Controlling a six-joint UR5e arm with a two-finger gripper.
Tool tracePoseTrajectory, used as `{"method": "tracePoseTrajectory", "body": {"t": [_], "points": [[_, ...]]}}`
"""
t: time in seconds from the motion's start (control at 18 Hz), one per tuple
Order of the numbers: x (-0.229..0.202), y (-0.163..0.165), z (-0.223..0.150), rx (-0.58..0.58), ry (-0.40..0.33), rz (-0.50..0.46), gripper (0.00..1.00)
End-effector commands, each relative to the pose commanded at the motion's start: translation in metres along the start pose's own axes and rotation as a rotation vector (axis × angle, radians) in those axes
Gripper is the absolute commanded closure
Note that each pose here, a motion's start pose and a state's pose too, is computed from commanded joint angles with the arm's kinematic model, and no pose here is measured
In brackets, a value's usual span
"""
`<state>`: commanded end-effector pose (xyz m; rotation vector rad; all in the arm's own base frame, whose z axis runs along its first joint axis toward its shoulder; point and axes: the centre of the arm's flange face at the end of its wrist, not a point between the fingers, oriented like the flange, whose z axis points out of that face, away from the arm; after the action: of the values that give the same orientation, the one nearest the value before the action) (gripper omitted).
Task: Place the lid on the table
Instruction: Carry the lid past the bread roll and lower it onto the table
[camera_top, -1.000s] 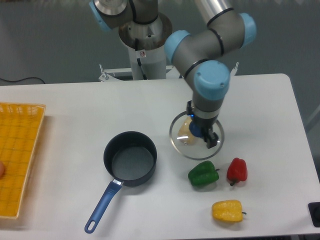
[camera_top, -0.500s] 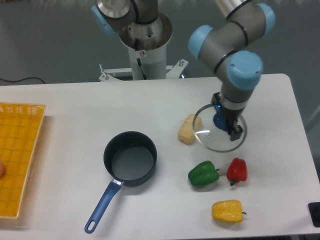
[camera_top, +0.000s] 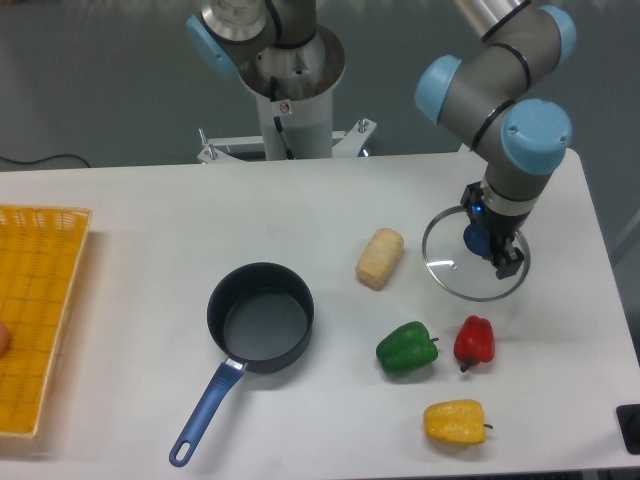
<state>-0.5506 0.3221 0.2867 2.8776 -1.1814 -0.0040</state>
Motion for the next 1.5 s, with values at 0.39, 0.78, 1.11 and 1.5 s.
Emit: {"method": "tracePoseTrajectory", "body": {"t": [0.39, 0.78, 1.11, 1.5], "points": [[-0.006, 0.011, 0.025, 0.002, 0.008, 0.0, 0.64], [-0.005, 0.035, 0.046, 0.009, 0.016, 0.017, 0.64], [-0.004, 0.035, 0.059, 0.013, 0.024, 0.016, 0.64], [-0.006, 0.04, 0.074, 0.013, 0.023, 0.012, 0.64]]}}
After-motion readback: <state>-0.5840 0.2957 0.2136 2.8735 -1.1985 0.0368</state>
